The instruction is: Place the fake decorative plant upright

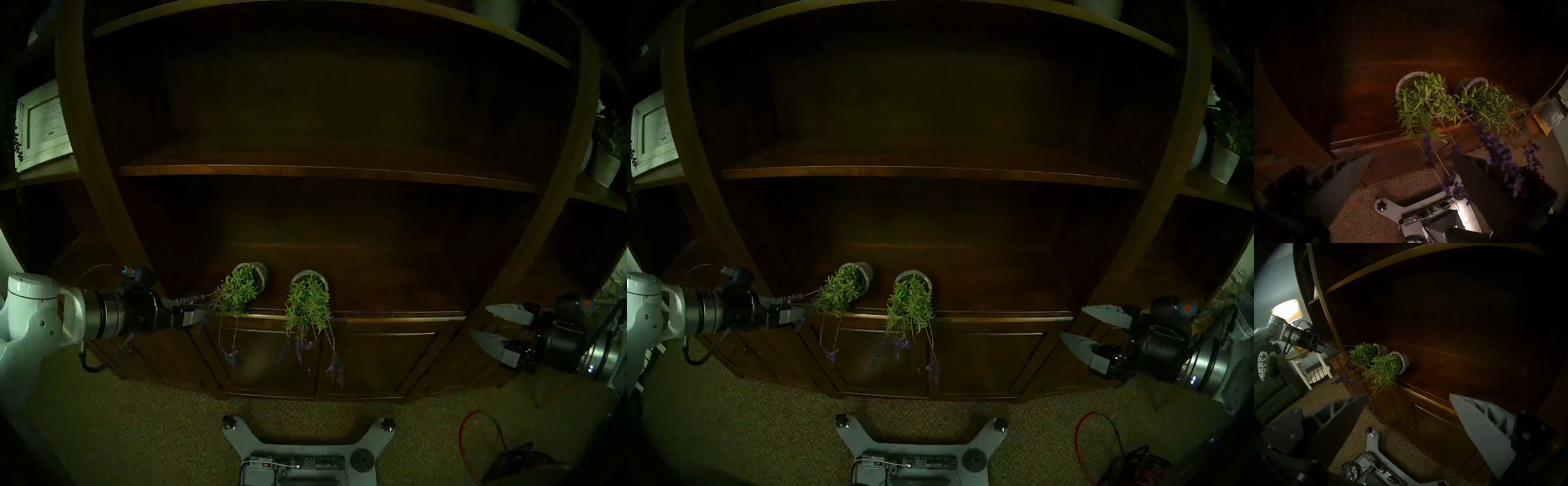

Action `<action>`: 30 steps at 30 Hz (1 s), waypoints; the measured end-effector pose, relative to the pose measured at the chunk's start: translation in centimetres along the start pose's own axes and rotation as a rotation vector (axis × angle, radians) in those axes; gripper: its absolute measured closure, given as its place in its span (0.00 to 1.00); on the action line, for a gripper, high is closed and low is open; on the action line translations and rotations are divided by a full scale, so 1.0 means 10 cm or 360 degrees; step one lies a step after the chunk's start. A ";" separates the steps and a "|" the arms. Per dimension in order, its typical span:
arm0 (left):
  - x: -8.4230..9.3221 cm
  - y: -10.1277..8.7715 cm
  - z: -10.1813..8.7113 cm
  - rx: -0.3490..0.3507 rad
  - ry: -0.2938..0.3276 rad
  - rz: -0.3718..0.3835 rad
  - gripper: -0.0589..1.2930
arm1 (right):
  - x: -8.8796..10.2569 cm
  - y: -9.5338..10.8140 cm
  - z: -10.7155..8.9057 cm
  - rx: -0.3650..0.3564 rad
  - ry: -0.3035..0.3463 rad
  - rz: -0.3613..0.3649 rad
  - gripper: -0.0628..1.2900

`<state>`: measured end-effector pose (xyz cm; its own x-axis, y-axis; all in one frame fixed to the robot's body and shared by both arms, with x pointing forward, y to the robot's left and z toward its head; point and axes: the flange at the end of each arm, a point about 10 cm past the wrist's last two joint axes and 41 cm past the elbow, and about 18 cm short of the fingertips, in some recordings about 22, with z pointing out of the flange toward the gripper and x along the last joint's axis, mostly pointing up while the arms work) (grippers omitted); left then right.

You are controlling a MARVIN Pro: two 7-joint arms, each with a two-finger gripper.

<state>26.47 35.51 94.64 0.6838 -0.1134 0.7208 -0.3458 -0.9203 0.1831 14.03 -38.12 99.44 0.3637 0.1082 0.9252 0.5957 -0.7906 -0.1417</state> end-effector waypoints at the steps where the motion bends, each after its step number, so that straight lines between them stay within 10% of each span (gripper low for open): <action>1: 0.00 -0.01 0.01 0.0004 0.0002 0.0001 0.04 | 0.00 0.00 0.00 0.0000 0.0000 0.0000 0.04; 30: 0.34 -0.07 0.28 -0.0104 0.0056 -0.0049 0.04 | 0.00 0.00 0.00 0.0000 0.0000 0.0000 0.04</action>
<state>30.83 34.70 95.10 0.6721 -0.0711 0.7370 -0.3669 -0.8966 0.2481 14.03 -38.13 99.43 0.3639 0.1082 0.9251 0.5955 -0.7907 -0.1418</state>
